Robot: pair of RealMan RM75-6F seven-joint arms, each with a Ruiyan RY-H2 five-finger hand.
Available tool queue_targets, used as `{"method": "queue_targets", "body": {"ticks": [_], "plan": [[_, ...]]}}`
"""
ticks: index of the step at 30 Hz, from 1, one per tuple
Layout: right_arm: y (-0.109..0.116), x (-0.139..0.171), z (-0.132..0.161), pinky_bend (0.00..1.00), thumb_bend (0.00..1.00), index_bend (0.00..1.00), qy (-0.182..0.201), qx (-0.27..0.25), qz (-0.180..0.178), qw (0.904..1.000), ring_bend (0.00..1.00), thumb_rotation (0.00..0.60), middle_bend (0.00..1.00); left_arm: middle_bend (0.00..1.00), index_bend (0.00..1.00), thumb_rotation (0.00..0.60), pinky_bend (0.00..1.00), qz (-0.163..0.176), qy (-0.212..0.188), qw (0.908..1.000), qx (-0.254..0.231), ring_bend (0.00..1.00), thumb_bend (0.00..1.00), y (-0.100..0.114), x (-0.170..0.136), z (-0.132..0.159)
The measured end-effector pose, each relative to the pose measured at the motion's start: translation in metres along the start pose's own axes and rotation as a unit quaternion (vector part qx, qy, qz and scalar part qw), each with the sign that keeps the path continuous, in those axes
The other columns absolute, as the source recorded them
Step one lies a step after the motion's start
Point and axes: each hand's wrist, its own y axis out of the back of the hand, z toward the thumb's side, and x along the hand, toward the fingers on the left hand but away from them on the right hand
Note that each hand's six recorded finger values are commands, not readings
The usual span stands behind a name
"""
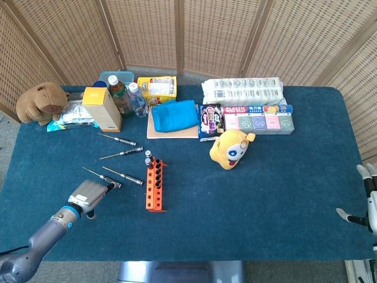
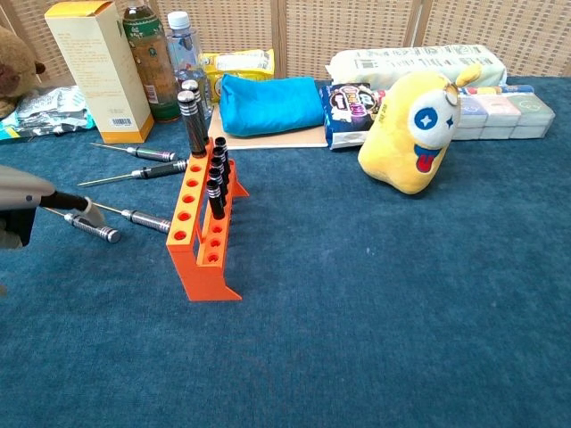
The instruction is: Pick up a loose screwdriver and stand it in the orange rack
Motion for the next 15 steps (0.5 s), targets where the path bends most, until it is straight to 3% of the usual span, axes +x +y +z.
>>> {"method": "queue_targets", "body": {"ticks": [5,15], "plan": [[0.001,0.0,0.0,0.0,0.0,0.0,-0.001,-0.001,-0.001,1.0,0.0,0.6,0.0,1.0,0.13,0.6,1.0,0.018,0.004,0.9997,0.013,1.0,0.17,0.002,0.008,-0.002],[0.003,0.0,-0.002,0.0,0.0,0.0,-0.002,-0.003,-0.003,1.0,0.0,0.6,0.0,1.0,0.13,0.6,1.0,0.015,0.007,0.9996,0.023,1.0,0.17,-0.004,0.02,0.004]]}}
